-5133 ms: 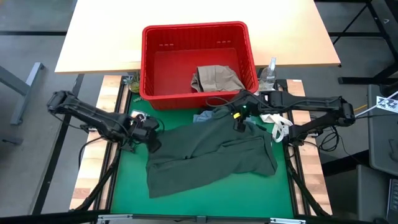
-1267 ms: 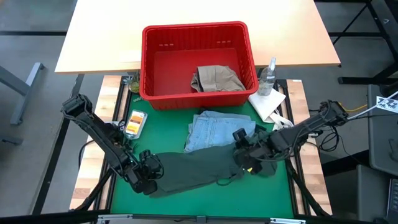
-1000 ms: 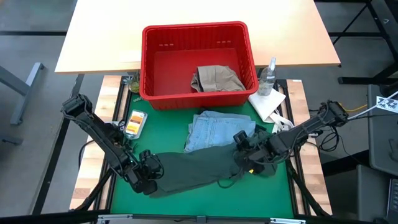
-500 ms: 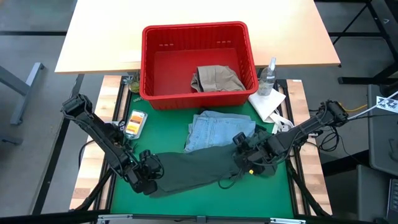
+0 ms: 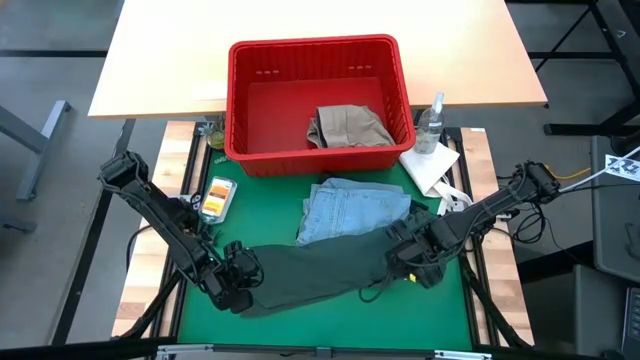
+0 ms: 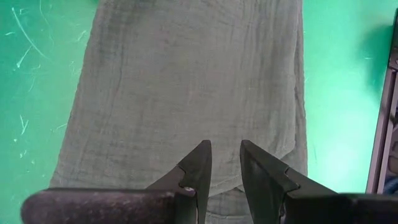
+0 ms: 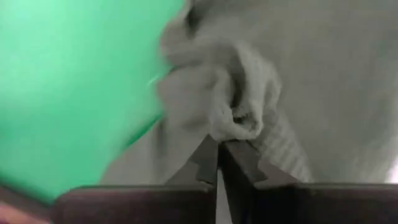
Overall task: Fold laundry
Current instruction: Fold the green shirt
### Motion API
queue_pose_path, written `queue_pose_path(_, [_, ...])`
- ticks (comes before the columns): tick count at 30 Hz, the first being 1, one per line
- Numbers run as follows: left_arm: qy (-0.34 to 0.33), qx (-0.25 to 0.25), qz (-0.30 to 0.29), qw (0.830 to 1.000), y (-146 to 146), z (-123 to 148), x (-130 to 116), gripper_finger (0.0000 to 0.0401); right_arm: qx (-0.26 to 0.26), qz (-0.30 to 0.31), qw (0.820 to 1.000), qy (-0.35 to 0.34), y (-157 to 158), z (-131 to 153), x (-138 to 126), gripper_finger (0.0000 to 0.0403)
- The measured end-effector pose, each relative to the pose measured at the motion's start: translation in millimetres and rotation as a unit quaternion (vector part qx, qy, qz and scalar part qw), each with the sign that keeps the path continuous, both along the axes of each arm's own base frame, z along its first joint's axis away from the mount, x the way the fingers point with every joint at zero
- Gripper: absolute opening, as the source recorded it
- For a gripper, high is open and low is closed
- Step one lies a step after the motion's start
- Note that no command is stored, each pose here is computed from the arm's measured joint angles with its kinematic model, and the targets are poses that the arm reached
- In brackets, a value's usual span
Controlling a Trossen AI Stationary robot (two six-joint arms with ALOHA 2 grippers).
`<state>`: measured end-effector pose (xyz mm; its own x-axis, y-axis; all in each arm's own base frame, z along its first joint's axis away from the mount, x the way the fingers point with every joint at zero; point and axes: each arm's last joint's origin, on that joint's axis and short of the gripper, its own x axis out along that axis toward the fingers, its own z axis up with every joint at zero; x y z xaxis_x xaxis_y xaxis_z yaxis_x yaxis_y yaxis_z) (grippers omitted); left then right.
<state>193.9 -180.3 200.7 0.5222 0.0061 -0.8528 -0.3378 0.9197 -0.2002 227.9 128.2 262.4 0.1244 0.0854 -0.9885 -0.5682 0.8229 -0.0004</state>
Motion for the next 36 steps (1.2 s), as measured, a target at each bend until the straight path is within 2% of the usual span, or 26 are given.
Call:
queue_pose_path(3, [0.0,0.0,0.0,1.0,0.0,0.0,0.0,0.008,0.022,-0.015,0.998,0.053,-1.1,-0.5,-7.1,0.0005])
queue_pose_path(8, [0.0,0.0,0.0,1.0,0.0,0.0,0.0,0.008,0.055,-0.054,0.991,0.113,-1.2,-0.3,-13.7,0.002])
queue_pose_path(14, [0.0,0.0,0.0,1.0,0.0,0.0,0.0,0.008,0.083,-0.126,0.971,0.183,-1.5,0.7,-21.0,0.0021])
queue_pose_path(20, [0.0,0.0,0.0,1.0,0.0,0.0,0.0,0.008,0.095,-0.165,0.958,0.212,-1.1,1.3,-23.2,0.001])
queue_pose_path(29, [0.0,0.0,-0.001,1.0,-0.1,0.0,-0.1,0.008,0.08,-0.17,0.957,0.22,-2.9,1.6,-25.6,0.0029])
queue_pose_path(36, [0.0,0.0,-0.001,1.0,-0.1,0.0,-0.1,0.008,0.033,-0.194,0.942,0.271,-9.4,3.8,-36.9,0.0089])
